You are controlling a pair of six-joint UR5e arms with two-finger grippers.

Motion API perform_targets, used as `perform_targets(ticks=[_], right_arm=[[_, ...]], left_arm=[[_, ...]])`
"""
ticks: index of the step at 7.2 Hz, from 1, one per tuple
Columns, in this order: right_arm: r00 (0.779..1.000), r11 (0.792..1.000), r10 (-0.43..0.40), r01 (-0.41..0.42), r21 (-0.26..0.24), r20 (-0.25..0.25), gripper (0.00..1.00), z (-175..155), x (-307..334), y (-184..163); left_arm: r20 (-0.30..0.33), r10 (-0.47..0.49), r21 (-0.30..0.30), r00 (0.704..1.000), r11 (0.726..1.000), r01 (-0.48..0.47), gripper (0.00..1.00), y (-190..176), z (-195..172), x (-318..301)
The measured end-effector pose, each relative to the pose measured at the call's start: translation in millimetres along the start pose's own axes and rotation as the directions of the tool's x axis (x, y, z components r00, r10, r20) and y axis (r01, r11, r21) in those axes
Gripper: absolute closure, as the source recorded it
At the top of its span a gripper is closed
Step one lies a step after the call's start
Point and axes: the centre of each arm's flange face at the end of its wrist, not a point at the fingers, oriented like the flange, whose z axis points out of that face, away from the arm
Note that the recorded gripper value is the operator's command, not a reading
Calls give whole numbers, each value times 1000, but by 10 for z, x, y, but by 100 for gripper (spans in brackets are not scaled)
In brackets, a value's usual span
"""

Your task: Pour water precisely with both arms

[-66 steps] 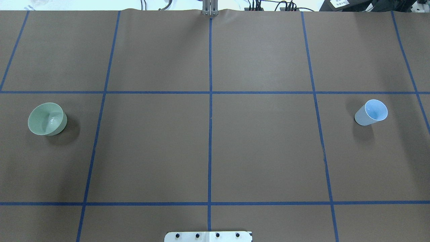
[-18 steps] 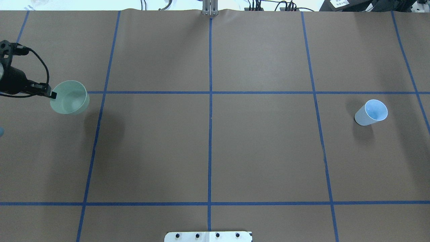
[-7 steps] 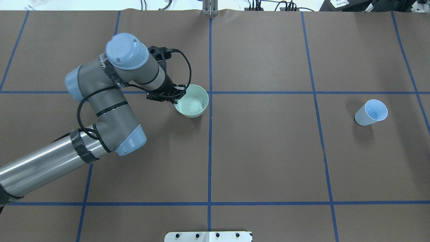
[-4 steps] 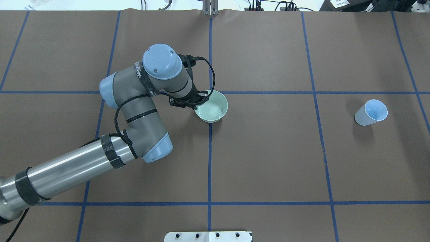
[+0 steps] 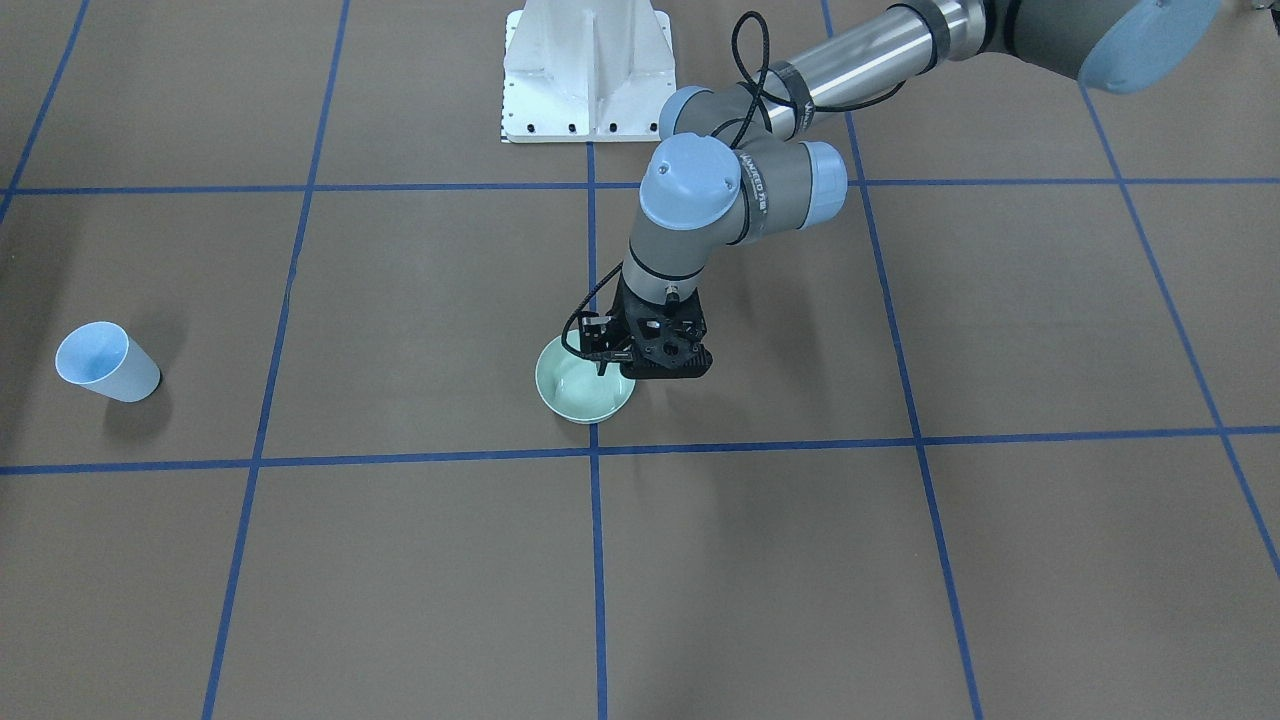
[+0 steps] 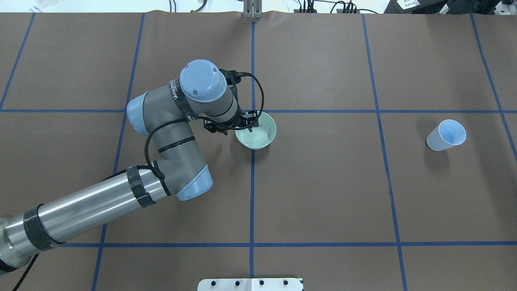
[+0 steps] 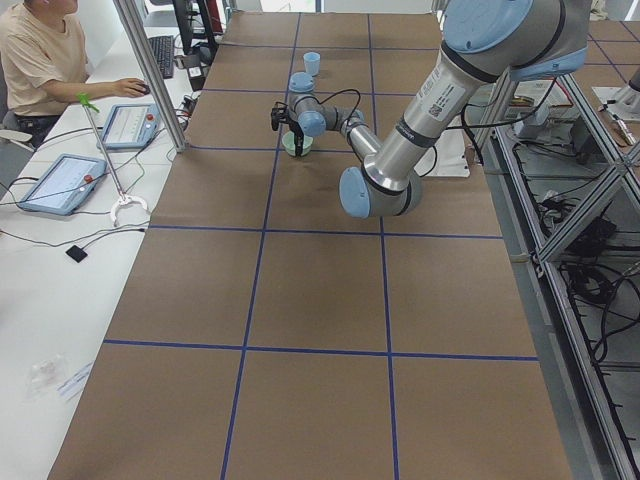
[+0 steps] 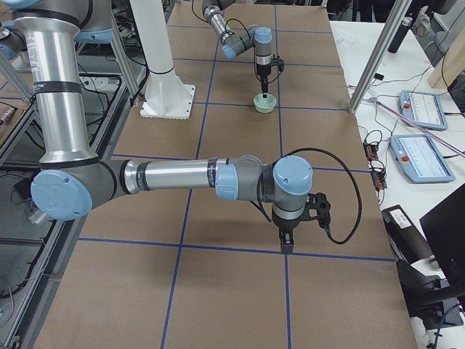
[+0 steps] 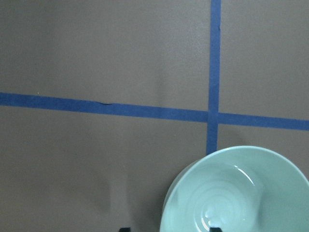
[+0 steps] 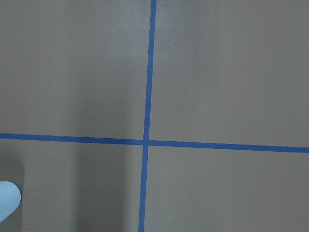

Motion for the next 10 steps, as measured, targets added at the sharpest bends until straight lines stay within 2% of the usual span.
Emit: perform_targets(ticks=[2,4,6,10], right_arm=[[1000,1000,-18,18,14,6,0,-73,-93,-17],[1000,1000,1,-2,27,12,0,-146,-278,-44],[995,995,95,-95,32,17,0,-156,-830,-114],[967,966,254,-254,54,17,0,-181,-2015,-61]], left_arm=[[31,-4,19,1000,1000,3,1,-126,-485,-44],[97,76,10,992,997,-78,1,13,-1194,-231],[145,180,2,973,983,-182,1,64,-1807,-741],[185,358,-85,915,934,-348,1,-592,-2368,-2371]])
